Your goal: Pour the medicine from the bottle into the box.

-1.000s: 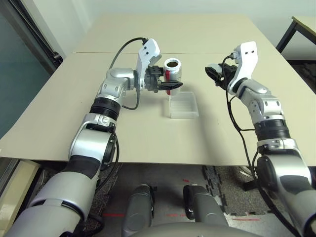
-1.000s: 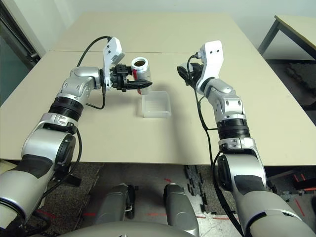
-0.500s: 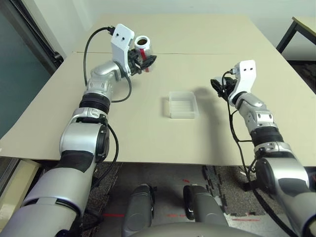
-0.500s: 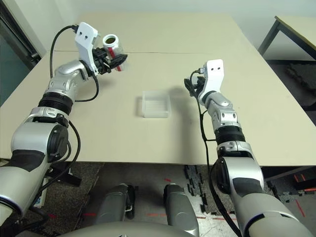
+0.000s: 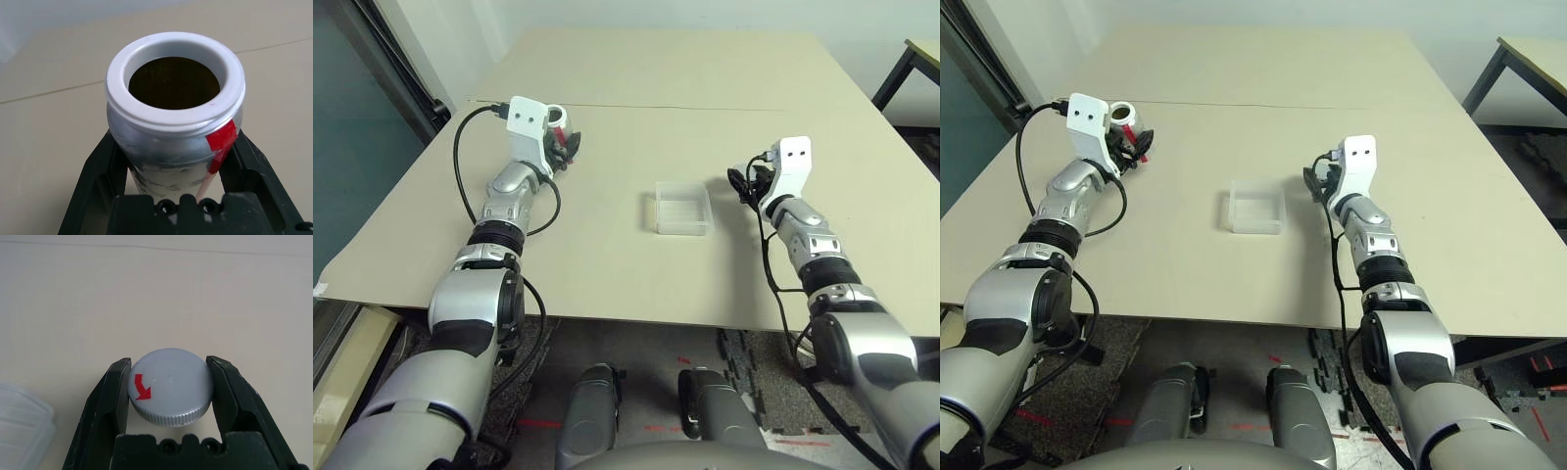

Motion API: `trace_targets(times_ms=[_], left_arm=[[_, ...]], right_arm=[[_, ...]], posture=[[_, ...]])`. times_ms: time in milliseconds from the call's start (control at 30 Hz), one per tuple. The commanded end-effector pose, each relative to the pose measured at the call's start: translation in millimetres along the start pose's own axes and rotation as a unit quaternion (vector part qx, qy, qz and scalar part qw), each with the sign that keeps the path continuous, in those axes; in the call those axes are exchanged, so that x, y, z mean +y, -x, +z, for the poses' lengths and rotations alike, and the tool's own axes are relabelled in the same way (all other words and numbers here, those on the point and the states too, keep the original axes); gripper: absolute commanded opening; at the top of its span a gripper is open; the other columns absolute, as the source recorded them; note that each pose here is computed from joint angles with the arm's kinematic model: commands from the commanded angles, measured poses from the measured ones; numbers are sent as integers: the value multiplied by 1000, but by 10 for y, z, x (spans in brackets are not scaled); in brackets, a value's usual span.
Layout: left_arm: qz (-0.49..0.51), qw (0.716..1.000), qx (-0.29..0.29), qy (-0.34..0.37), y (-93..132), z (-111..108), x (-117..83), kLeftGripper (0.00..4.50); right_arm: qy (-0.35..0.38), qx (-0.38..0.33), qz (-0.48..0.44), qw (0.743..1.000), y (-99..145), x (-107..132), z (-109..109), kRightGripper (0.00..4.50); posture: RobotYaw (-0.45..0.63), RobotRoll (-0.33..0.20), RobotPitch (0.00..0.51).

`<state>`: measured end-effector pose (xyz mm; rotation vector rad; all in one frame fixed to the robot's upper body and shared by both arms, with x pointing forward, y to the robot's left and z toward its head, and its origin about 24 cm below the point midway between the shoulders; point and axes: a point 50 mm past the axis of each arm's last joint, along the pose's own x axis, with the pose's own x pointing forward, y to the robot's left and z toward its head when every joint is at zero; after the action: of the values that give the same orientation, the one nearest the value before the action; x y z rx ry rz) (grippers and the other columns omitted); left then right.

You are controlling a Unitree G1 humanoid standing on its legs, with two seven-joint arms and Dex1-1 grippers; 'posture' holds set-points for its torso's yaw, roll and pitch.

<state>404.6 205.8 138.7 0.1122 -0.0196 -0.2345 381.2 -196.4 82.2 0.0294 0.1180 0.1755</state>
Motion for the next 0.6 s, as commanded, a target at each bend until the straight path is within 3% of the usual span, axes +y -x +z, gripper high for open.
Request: trace_targets(times_ms=[33, 300, 467, 600], left_arm=[[1, 1000, 5, 0, 12, -52, -11, 2822], [-6, 1000, 0, -3, -19, -1, -44, 2822], [-6, 1000, 1, -2, -21, 4, -38, 2822], [-4, 1000, 5, 0, -16, -4, -22, 2822]], right_arm=[[3, -1, -8, 1000, -14, -3, 2, 2576], [10, 15, -8, 1000, -18, -8, -33, 2576], [8, 17, 0, 1000, -23, -5, -13, 4292], [3, 18, 14, 1000, -15, -28, 42, 4500]], posture=[[64, 0, 84], [62, 0, 88], [54, 0, 86], [44, 0, 85]])
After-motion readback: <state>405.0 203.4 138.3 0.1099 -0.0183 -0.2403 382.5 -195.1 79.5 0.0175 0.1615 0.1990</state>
